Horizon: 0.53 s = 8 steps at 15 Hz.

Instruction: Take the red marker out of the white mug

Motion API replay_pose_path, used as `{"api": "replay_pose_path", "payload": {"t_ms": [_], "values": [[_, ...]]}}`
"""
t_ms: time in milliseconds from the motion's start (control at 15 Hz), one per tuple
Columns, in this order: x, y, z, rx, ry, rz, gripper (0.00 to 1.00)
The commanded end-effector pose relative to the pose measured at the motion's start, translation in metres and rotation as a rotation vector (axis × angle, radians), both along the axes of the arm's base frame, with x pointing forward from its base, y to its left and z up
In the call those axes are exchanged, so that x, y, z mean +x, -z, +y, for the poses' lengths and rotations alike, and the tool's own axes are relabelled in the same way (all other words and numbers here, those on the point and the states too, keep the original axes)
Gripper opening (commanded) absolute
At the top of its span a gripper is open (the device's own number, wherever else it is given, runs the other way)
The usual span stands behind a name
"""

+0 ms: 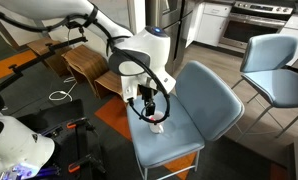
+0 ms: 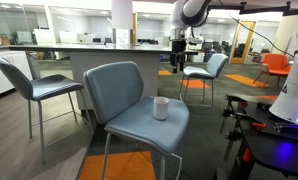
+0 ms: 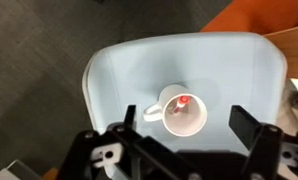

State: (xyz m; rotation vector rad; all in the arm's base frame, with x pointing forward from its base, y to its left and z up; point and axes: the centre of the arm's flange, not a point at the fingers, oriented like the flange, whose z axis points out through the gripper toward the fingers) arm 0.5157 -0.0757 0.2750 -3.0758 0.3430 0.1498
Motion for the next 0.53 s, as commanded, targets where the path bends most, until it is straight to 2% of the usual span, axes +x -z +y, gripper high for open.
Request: {"api": "replay_pose_path", "payload": {"t_ms": [0,400,467], "values": [[0.025,0.025,0.007,0.033,-0.022,0.026,1.00],[0.053,0.069,0.028,0.044,-0.128,0.048,1.00],[0.057,0.078,0.029,0.043,-0.139,0.053,0.95]]}}
